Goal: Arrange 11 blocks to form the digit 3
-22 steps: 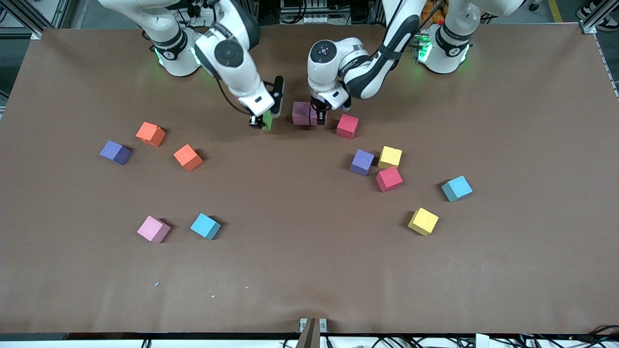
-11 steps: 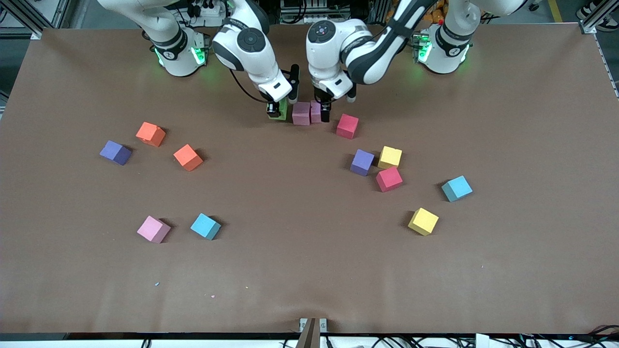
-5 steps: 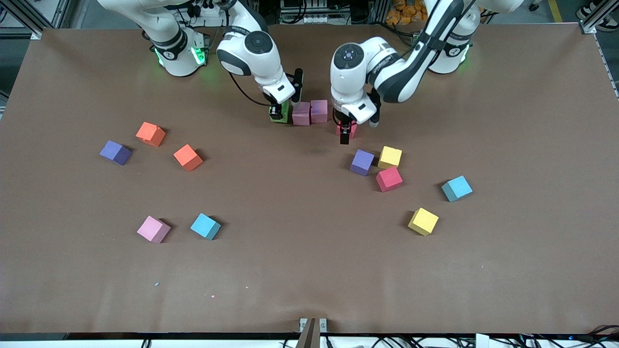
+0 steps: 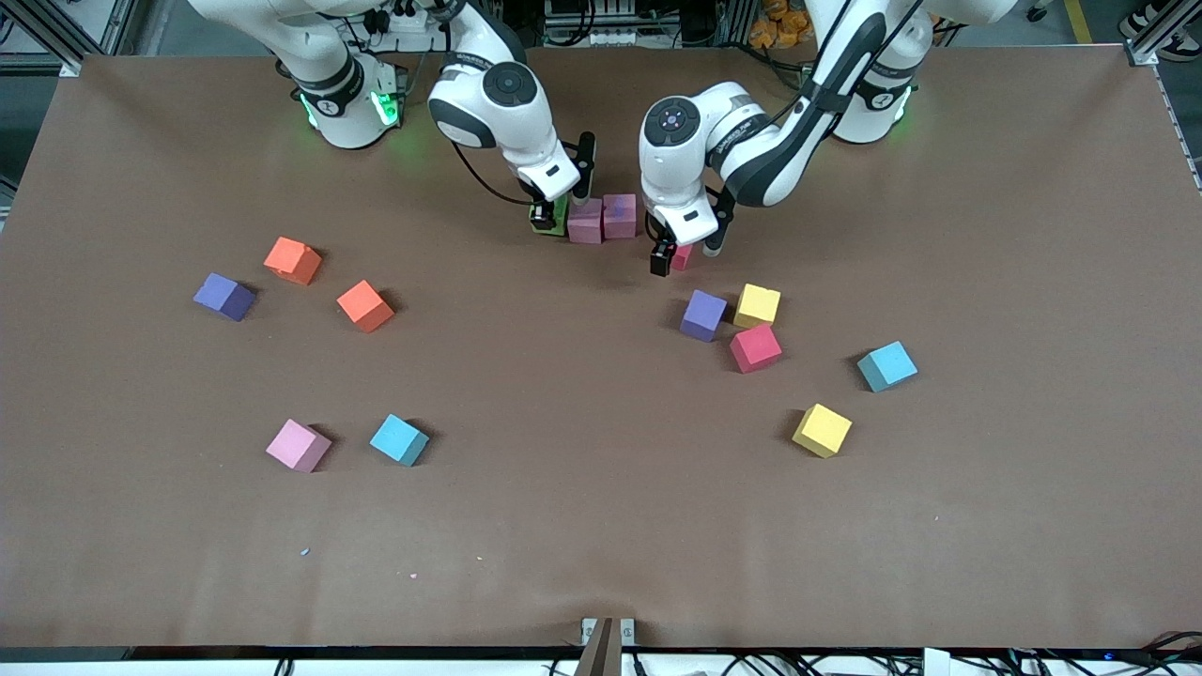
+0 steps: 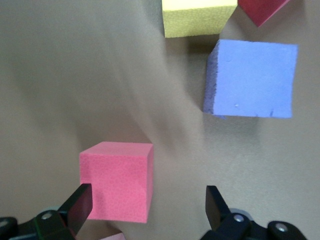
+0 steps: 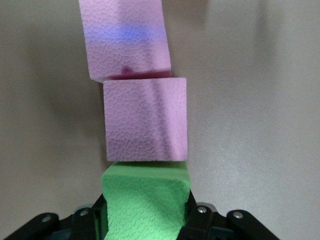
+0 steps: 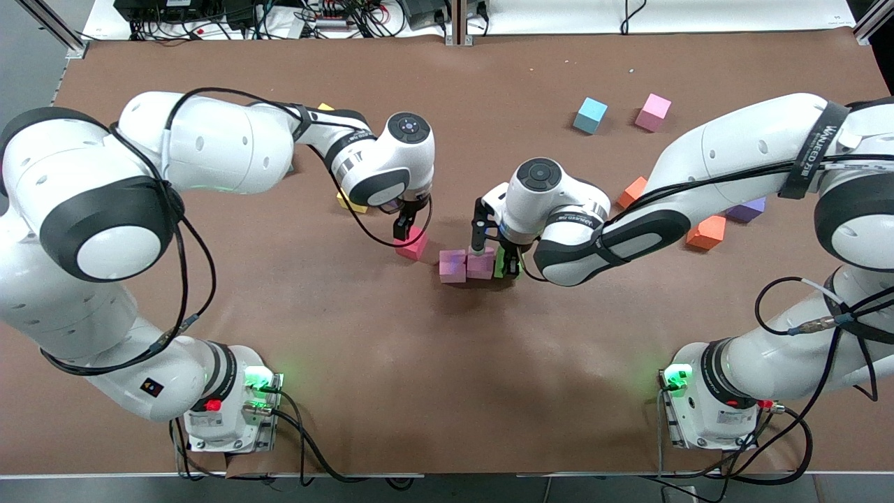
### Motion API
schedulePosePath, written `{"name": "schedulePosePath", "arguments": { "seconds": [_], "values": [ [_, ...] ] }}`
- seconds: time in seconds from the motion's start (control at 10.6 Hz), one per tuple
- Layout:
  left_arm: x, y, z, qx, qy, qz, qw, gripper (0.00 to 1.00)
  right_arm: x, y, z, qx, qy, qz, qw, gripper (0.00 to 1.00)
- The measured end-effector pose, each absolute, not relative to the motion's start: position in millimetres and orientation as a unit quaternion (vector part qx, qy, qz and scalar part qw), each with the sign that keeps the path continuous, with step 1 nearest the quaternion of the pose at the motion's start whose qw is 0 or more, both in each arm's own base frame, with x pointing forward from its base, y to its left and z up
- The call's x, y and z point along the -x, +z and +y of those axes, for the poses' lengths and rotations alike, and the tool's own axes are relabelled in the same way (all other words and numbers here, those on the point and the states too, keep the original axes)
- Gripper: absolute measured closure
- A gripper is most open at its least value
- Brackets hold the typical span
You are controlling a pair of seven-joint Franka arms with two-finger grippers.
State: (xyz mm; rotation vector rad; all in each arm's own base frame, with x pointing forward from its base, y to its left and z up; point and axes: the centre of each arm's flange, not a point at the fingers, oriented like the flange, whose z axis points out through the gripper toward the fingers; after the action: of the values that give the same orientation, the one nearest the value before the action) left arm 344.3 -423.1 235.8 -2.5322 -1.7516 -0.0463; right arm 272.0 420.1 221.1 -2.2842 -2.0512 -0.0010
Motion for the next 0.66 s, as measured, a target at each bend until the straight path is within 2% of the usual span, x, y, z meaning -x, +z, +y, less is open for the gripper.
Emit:
{"name": "schedulePosePath", "arguments": {
  "seconds": [0.28,0.66],
  "values": [
    [-331.8,235.3,-432.4,0.826,-0.002,-0.564,0.017,0.0,-273.0,215.0,423.7,0.744,0.002,-0.667,0.036,0.44],
    [-310.4,222.4,-431.1,0.842,0.004,-0.539,0.033,0.0,-277.1,211.5,426.8,0.744,0.003,-0.667,0.04,0.44]
  ]
}}
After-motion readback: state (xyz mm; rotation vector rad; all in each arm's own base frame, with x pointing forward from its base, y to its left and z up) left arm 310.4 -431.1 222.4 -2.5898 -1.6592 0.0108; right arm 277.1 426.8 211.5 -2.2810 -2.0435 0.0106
